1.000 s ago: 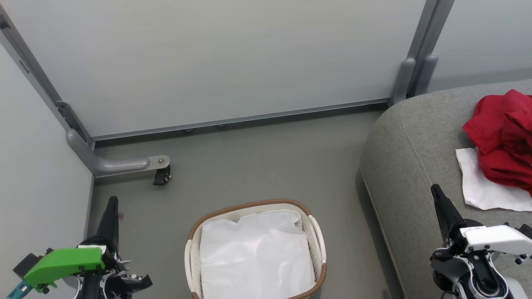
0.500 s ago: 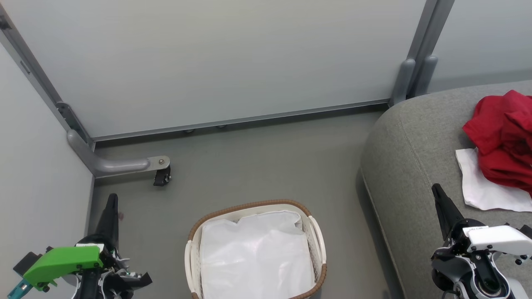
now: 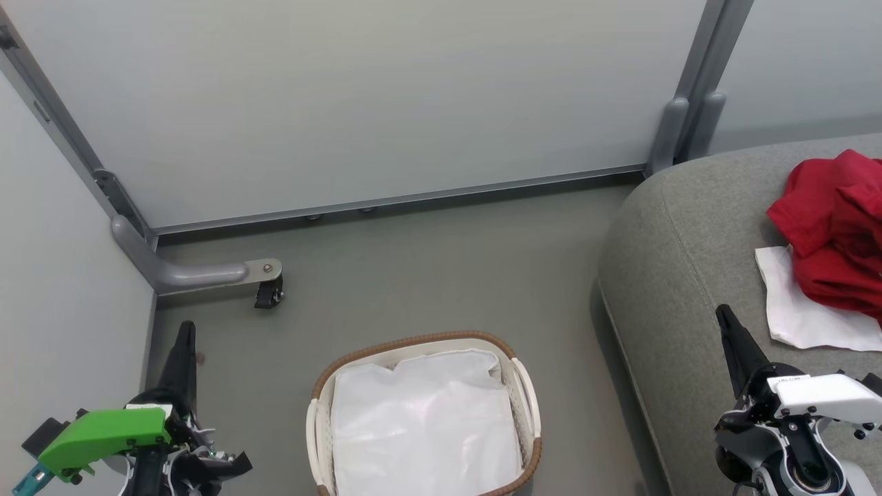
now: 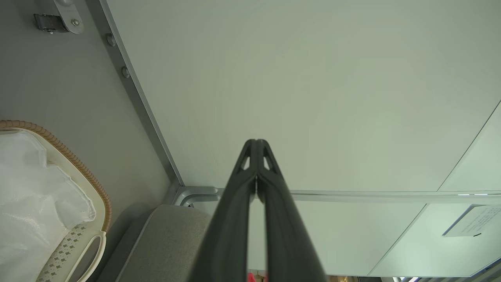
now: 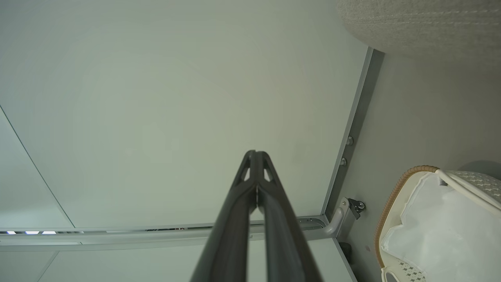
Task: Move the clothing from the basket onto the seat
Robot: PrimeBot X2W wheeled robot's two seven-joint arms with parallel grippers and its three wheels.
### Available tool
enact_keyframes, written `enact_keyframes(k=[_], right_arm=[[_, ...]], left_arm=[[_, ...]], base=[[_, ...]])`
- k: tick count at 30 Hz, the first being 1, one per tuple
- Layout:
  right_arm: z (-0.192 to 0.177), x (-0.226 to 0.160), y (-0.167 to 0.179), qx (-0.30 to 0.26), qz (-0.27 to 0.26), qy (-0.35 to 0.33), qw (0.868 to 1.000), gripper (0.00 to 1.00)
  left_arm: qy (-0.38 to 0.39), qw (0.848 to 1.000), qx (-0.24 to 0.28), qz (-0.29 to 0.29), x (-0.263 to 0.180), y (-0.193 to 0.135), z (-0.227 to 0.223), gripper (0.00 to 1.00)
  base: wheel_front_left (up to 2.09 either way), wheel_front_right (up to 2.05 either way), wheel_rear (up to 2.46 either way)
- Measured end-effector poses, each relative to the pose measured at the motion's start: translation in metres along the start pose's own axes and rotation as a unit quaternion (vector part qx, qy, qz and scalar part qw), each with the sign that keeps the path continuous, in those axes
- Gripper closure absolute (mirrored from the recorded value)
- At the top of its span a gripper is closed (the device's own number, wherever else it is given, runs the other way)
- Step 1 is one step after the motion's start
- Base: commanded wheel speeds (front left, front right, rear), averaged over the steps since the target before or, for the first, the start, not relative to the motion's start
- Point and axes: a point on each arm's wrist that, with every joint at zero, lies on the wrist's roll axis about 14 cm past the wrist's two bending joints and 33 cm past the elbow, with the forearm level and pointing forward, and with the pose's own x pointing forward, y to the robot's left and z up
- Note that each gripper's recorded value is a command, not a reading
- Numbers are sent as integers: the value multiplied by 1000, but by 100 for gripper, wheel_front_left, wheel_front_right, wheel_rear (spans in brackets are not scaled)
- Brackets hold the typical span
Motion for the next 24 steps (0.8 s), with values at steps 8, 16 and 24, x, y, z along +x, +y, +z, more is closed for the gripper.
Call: enact_keyframes(k=[8,16,24], right_arm=[[0,0,0,0,0,0,1000,100],[0,0,0,0,0,0,1000,100],[0,0,0,0,0,0,1000,100]], left_arm=[[0,1000,0,0,0,0,0,100],[0,1000,0,0,0,0,0,100],[0,1000,0,0,0,0,0,100]], base=[[0,0,0],[0,0,0],[0,0,0]])
